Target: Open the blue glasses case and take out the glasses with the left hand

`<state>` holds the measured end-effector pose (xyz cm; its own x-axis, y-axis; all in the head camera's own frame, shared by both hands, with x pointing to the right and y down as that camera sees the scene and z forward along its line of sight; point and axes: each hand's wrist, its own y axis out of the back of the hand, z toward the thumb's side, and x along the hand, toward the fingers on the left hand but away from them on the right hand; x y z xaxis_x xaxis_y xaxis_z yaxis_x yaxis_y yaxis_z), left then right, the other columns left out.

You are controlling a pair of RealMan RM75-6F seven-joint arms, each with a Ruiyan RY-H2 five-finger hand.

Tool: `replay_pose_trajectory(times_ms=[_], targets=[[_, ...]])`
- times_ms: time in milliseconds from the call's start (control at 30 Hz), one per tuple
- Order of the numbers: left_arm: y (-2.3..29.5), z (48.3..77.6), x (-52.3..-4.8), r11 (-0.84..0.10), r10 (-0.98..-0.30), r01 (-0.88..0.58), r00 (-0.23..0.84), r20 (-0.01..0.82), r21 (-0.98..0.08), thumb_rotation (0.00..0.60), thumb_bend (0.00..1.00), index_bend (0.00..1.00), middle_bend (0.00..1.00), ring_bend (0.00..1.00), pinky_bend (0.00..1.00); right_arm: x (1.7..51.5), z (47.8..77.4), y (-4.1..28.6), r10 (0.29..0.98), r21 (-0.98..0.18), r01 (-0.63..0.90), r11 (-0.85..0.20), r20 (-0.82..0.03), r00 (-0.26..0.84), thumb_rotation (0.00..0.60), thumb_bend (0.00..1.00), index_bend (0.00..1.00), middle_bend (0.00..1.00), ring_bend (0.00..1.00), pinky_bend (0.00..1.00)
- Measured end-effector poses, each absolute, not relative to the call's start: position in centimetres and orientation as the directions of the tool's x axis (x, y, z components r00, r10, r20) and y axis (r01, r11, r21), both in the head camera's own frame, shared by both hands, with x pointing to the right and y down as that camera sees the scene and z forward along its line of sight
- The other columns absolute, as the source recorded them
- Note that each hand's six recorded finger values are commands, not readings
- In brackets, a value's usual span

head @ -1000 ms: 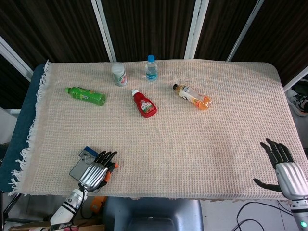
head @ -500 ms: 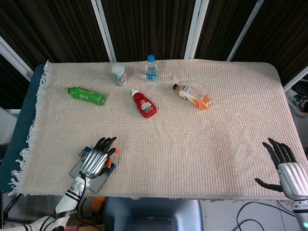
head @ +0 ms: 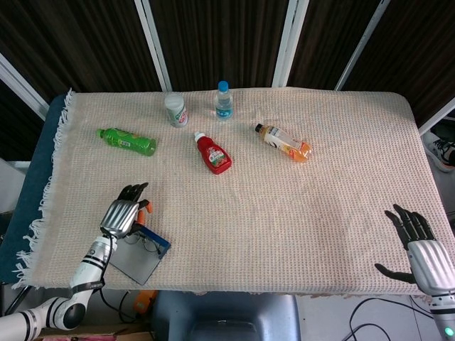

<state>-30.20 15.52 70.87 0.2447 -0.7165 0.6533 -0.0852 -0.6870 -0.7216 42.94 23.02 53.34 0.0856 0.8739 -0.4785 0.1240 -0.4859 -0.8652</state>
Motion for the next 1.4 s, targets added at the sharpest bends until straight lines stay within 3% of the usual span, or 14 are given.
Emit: replay_pose_trajectory(times_ms=[133,900,1000,1067,1133,1400], targets=[[15.4,71.9,-31.5,-0.710,-0.696,-0.063,0.214,0.685,-0.702,0.600,0.76,0.46,0.00,0.00,0.00,43.0,53.2,23.0,0.876,-0.867,0.130,-0.481,-0.474,0.082,0.600,0.18,0.00,0.00,0.00,0.00],[17.9,70.8,-36.0,-0.771,-0.622,0.054,0.151,0.768,-0.635,0.600,0.76,0.51,0.00,0.00,0.00,42.9,53.3,23.0,0.878,-0.869,0.126,-0.479,-0.473,0.078,0.600,0.18,0.00,0.00,0.00,0.00],[18.3,70.3,-36.0,-0.769,-0.623,0.055,0.159,0.765,-0.637,0.600,0.69,0.45,0.00,0.00,0.00,42.9,53.3,23.0,0.877,-0.868,0.126,-0.480,-0.474,0.079,0.600,0.18,0.00,0.00,0.00,0.00],[18.2,69.8,-35.8,-0.757,-0.635,0.054,0.174,0.753,-0.651,0.600,0.53,0.37,0.00,0.00,0.00,42.8,53.4,23.0,0.876,-0.867,0.124,-0.482,-0.475,0.081,0.600,0.18,0.00,0.00,0.00,0.00],[18.1,69.2,-35.4,-0.740,-0.652,0.047,0.194,0.733,-0.671,0.600,0.46,0.33,0.00,0.00,0.00,42.7,53.4,23.1,0.876,-0.867,0.123,-0.483,-0.476,0.083,0.600,0.18,0.00,0.00,0.00,0.00],[17.5,66.1,-32.3,-0.672,-0.720,-0.101,0.316,0.617,-0.733,0.600,0.42,0.32,0.00,0.00,0.00,42.7,53.5,23.1,0.872,-0.864,0.119,-0.488,-0.481,0.088,0.600,0.18,0.00,0.00,0.00,0.00]])
